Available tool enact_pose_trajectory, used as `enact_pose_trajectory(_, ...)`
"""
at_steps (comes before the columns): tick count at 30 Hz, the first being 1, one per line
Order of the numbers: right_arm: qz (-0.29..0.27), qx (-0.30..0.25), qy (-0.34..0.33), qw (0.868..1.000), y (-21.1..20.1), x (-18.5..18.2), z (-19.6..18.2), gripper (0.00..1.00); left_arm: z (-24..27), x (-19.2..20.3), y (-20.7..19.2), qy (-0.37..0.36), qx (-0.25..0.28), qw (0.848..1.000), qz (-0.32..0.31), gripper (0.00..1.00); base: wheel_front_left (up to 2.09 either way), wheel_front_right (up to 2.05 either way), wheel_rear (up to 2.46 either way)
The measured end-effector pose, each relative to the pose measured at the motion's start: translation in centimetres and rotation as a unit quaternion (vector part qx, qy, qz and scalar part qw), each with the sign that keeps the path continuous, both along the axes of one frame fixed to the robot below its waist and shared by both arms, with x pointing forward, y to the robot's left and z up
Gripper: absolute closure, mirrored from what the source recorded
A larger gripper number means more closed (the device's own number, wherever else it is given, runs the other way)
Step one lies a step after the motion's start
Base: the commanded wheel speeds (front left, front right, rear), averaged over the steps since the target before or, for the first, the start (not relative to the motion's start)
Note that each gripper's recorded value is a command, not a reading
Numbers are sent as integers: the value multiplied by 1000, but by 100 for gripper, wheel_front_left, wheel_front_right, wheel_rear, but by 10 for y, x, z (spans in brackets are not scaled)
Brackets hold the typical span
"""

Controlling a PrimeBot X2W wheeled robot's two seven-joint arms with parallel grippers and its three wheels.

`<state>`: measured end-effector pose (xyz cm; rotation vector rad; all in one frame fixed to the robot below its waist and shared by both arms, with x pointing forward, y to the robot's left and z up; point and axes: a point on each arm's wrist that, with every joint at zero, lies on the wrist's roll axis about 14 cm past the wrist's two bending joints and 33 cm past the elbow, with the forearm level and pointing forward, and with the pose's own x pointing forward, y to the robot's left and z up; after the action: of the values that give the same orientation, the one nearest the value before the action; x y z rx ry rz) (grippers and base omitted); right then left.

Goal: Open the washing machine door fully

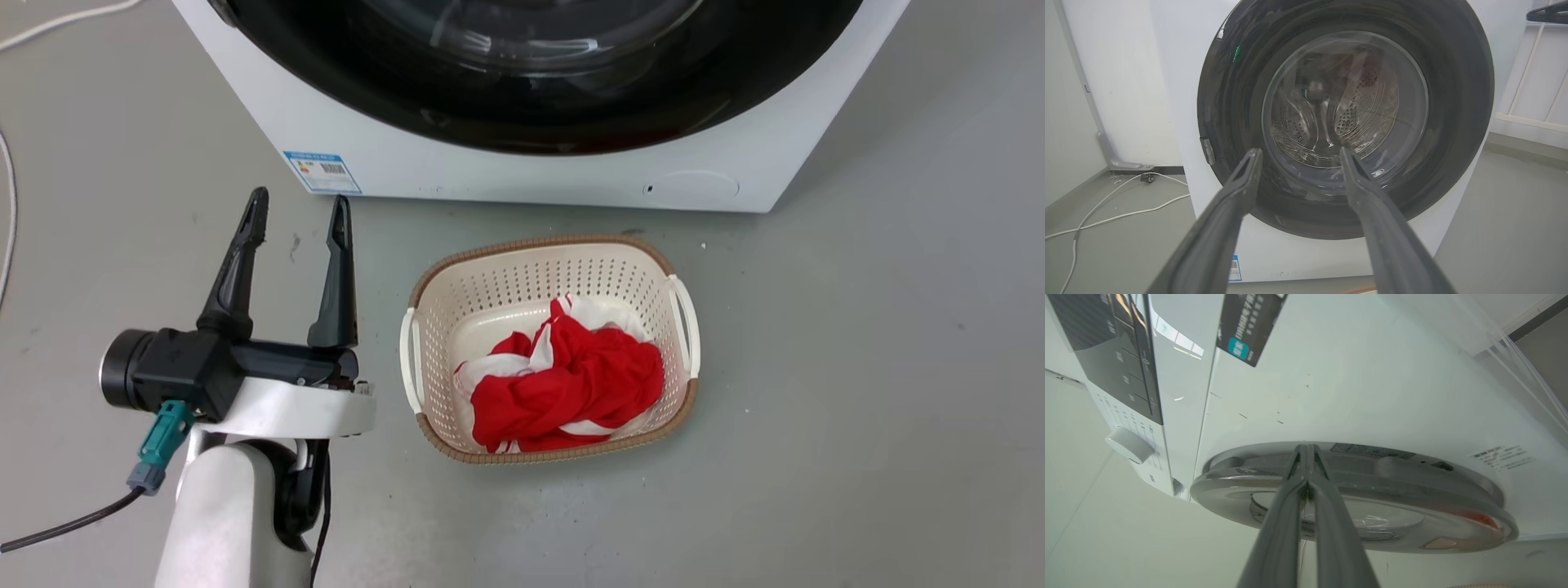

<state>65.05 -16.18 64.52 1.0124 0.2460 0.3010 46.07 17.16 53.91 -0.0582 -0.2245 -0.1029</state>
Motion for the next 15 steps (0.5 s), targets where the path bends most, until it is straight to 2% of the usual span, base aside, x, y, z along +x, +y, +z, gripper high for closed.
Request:
enact_pose_trajectory(7, 23, -39, 45, 998, 22, 22, -37, 100, -10, 14, -1, 5, 1, 1000, -3, 0, 0, 0, 0)
enact_pose_trajectory(15, 33, -44, 69, 996, 33, 39, -66, 100, -28, 24, -2, 21, 3, 1000, -5, 0, 0, 0, 0)
